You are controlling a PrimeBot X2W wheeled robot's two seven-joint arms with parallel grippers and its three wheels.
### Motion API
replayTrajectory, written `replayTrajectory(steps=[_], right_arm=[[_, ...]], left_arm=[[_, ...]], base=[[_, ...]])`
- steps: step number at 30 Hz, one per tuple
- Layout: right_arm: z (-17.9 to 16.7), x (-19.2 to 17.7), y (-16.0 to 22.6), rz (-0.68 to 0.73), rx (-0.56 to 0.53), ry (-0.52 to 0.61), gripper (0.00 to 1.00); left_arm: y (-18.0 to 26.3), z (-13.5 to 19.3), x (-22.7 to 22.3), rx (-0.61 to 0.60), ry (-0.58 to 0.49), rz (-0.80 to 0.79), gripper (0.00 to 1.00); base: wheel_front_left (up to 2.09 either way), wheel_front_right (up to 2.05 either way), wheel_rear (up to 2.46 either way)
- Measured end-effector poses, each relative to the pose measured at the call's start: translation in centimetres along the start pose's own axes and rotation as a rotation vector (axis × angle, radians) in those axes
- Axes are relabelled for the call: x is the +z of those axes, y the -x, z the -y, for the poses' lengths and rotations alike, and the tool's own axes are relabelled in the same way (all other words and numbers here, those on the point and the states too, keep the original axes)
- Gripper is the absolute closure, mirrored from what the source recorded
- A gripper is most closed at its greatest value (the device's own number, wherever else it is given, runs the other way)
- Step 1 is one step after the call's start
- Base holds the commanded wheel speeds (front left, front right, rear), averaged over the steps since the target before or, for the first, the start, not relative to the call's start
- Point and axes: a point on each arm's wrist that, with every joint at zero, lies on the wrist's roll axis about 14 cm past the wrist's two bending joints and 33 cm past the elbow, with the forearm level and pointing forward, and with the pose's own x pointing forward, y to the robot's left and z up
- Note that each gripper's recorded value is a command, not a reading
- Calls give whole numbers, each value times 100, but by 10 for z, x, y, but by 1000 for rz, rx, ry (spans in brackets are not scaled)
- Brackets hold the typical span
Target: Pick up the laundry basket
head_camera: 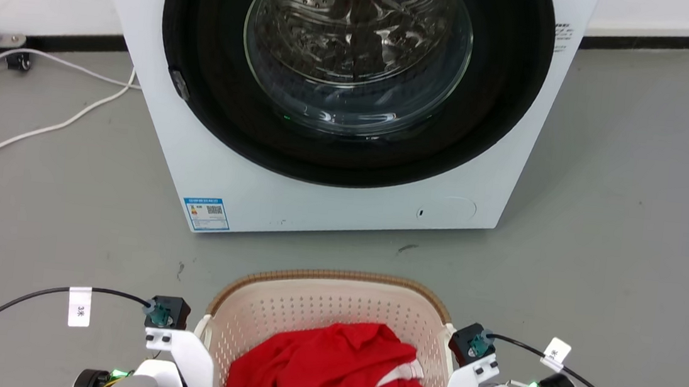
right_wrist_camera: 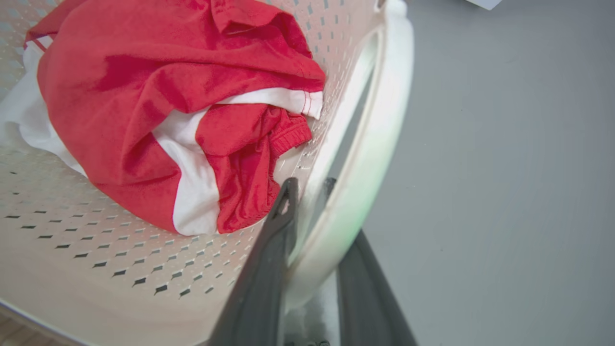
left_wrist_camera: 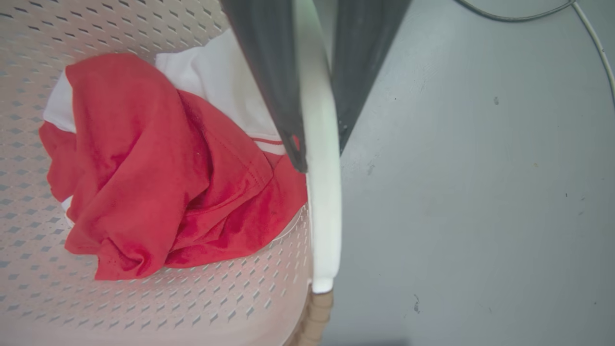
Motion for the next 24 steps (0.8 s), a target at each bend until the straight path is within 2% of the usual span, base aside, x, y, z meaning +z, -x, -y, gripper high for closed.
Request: replayTrajectory(steps=[24], right_arm=[[-7,-14,12,-13,-4,-14,100]], left_arm=[[15,6,-12,-11,9,-8,100]], base=[[0,0,0]])
